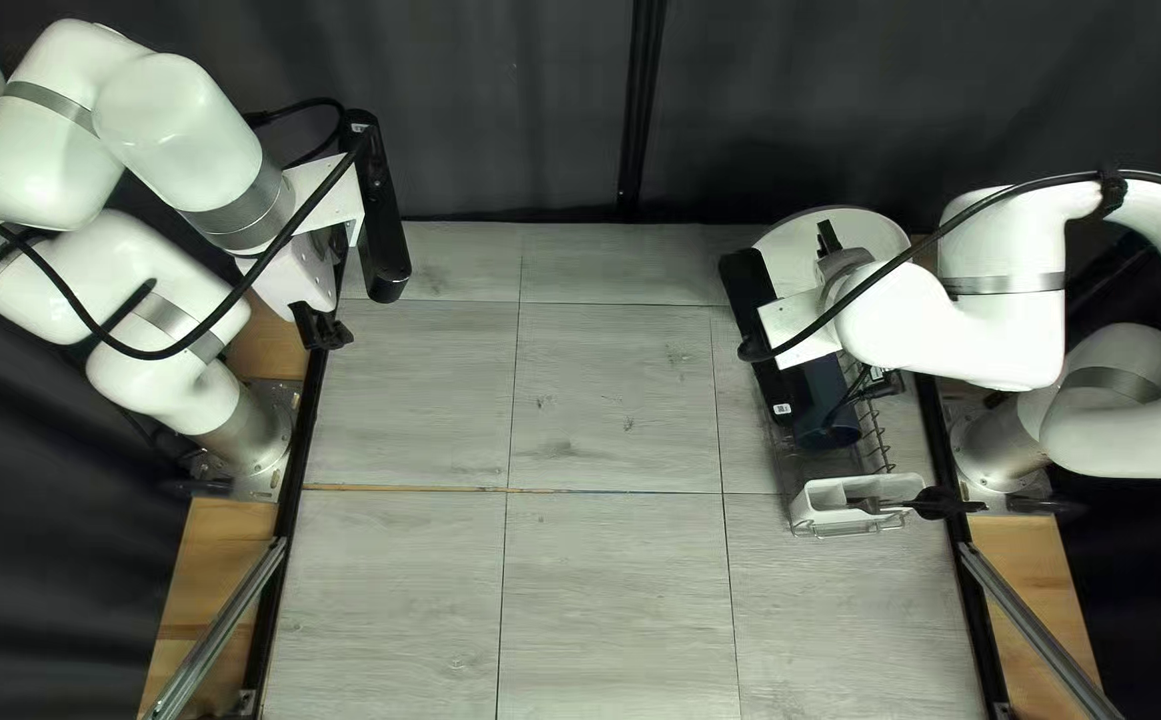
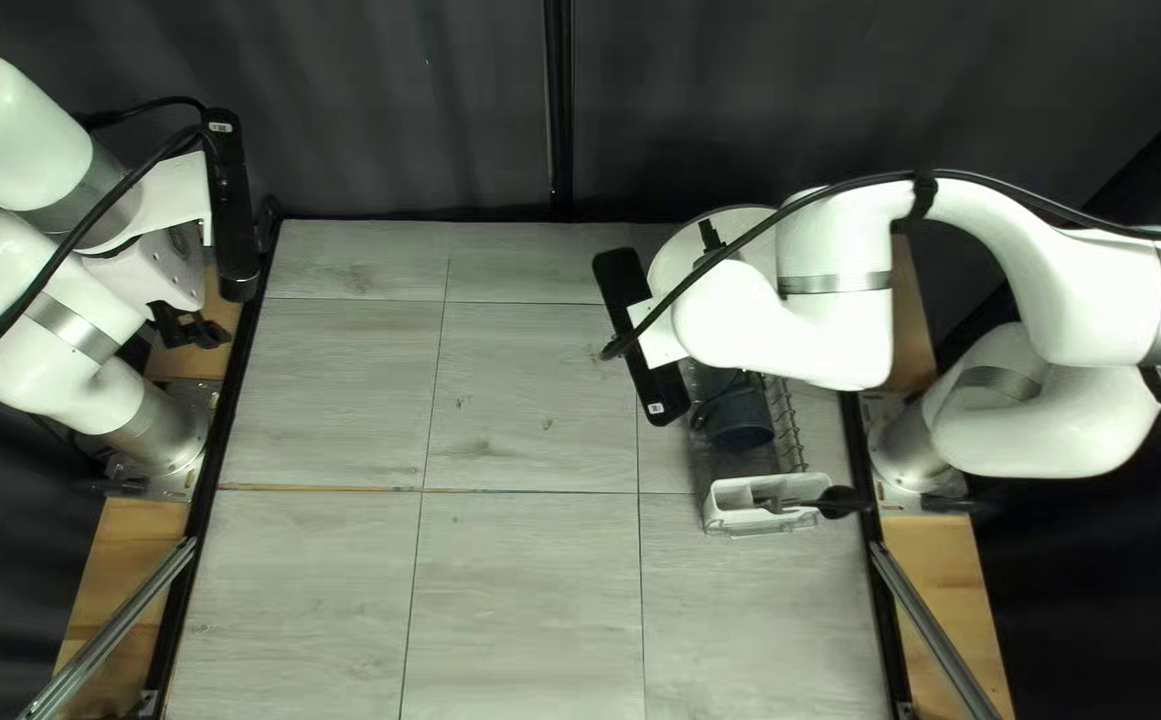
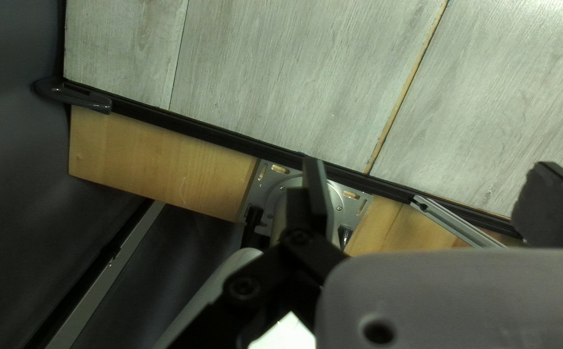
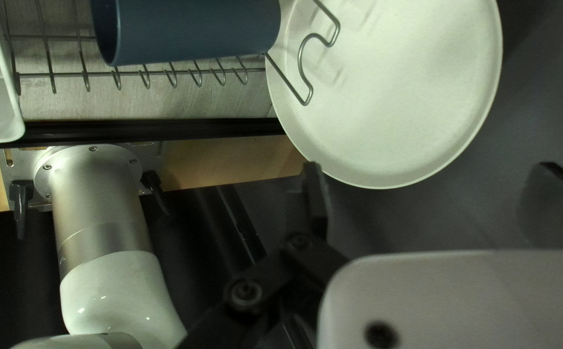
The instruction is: Pick up and place plate onto table. Place down one fork to the left of the plate. Place spoon and knife to the right of the plate. Place cup above the knife and spoon
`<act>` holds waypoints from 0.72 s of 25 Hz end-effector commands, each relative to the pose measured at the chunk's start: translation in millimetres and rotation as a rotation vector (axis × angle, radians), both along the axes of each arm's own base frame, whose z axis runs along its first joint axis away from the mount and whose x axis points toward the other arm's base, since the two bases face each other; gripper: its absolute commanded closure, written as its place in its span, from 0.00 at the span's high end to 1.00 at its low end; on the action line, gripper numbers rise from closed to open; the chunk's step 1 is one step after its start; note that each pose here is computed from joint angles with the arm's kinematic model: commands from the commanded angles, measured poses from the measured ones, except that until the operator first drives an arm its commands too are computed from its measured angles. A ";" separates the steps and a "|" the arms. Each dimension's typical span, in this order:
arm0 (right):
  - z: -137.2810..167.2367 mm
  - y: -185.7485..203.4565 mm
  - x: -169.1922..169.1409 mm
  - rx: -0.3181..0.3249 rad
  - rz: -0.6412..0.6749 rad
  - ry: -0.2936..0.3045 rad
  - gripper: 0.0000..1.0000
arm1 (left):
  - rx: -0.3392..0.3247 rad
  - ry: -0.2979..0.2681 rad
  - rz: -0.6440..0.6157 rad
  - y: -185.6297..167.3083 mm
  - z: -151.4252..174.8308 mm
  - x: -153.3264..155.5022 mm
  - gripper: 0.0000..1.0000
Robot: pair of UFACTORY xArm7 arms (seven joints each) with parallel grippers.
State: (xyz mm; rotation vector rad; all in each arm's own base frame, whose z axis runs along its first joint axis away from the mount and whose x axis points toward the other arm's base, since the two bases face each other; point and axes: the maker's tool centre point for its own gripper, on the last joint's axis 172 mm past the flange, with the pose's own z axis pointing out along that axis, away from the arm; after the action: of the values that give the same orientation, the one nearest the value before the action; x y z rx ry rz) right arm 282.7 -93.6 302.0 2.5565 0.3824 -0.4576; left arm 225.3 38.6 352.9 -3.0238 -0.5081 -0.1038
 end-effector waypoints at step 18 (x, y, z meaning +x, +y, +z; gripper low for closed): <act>-17.1 -101.9 -14.4 -0.115 0.043 -0.161 1.00 | 0.000 0.000 0.000 0.0 0.0 0.0 1.00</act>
State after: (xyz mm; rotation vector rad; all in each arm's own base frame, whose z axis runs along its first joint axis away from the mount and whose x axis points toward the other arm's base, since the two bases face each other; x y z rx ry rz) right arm 268.2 -195.3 285.0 2.4475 0.3412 -0.2491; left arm 225.3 38.6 352.9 -3.0238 -0.5082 -0.1039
